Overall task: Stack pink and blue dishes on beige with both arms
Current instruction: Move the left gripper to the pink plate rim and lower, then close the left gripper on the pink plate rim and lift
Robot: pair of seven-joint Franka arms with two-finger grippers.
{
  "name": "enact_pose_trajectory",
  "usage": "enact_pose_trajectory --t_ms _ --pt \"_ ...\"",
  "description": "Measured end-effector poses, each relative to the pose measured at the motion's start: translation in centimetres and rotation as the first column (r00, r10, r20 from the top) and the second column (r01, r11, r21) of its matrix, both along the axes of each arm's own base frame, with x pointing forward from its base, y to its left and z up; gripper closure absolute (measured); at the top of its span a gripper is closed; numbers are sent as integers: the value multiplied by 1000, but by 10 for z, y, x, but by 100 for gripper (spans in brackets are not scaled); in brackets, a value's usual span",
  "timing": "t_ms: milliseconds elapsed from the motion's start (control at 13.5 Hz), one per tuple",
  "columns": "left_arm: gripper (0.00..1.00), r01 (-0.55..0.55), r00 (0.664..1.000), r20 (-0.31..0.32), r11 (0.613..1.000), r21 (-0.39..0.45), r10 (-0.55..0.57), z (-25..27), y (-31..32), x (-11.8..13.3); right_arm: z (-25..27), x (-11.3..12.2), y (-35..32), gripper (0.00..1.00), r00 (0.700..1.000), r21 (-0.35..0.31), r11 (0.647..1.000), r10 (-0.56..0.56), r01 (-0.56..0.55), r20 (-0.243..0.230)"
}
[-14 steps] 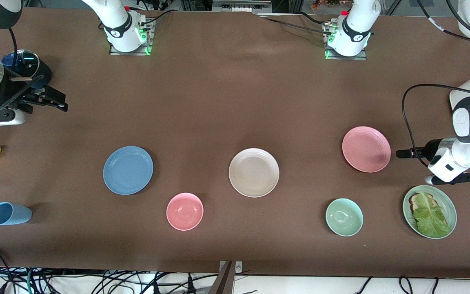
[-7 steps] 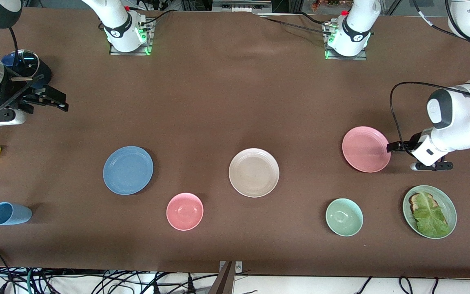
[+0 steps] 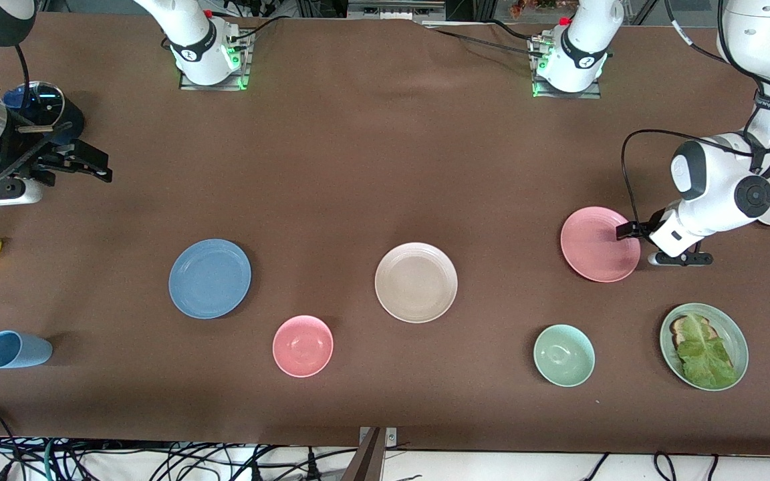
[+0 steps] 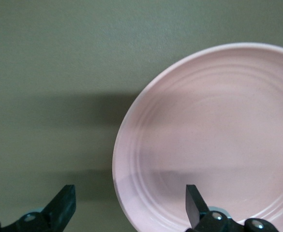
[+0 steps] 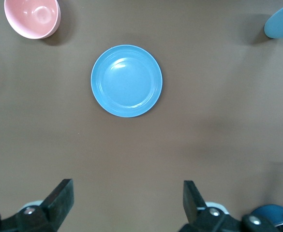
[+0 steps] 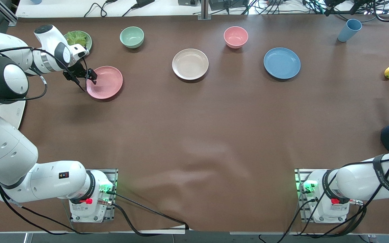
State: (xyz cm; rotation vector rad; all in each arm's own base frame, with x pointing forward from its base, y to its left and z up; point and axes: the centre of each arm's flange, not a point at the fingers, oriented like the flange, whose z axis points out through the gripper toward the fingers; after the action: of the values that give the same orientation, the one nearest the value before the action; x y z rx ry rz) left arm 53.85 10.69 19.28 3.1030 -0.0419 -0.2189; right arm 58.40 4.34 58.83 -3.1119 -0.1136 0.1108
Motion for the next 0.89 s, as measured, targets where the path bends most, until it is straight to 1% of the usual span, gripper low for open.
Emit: enact_pose_trajectory --t_ms 148,222,295,369,443,517,591,665,886 --pt "0 55 998 -8 998 -14 -56 -8 14 -5 0 0 0 0 1000 0 1000 0 0 0" --pt "2 68 998 -10 997 -18 -69 -10 20 -7 0 0 0 0 1000 0 1000 0 0 0" --pt "4 73 997 -11 997 -21 -74 -12 24 -8 0 0 0 0 1000 0 1000 0 0 0" --pt "11 79 997 -12 997 -22 -80 -13 24 -8 0 0 0 0 1000 0 1000 0 0 0" --pt "11 83 996 -14 996 -24 -83 -14 22 -8 0 0 0 0 1000 0 1000 0 0 0" --pt "19 87 996 -15 996 -25 -87 -15 20 -8 0 0 0 0 1000 0 1000 0 0 0" --pt "32 91 996 -15 996 -25 -92 -16 18 -7 0 0 0 0 1000 0 1000 0 0 0" --pt "42 94 995 -13 995 -25 -94 -16 16 -5 0 0 0 0 1000 0 1000 0 0 0" --pt "78 98 995 1 995 -22 -98 -11 15 2 0 0 0 0 1000 0 1000 0 0 0"
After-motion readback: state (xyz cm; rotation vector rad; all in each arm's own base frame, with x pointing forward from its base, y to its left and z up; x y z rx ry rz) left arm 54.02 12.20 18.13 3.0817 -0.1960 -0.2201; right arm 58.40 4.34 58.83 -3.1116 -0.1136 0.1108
